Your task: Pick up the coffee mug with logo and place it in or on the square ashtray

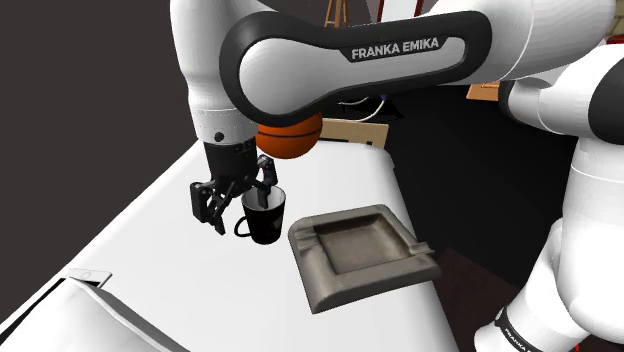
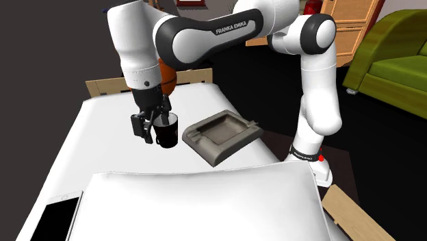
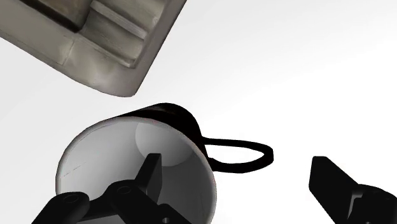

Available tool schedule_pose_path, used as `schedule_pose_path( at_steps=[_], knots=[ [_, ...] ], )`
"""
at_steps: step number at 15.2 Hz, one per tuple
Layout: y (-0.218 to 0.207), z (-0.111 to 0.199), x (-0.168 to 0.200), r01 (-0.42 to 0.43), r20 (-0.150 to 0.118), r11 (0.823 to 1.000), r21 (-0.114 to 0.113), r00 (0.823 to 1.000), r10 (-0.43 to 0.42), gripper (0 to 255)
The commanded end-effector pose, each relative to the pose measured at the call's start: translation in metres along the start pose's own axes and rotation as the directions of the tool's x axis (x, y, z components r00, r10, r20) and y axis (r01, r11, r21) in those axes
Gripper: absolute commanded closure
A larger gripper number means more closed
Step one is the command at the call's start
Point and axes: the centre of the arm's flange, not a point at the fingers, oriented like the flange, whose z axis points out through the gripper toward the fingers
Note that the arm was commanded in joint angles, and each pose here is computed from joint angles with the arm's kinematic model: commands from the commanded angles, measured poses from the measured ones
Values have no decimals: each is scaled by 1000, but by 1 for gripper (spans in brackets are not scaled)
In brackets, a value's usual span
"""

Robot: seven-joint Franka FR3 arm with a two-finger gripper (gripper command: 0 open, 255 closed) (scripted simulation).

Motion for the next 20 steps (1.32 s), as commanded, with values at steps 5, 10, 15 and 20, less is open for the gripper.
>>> schedule_pose_path(
  at_steps=[5,10,15,20],
  knots=[
    [0,2,0,0,0,1000,0,1000,0,0],
    [0,2,0,0,0,1000,0,1000,0,255],
    [0,2,0,0,0,1000,0,1000,0,255],
    [0,-14,-1,0,0,1000,0,1000,0,255]
  ],
)
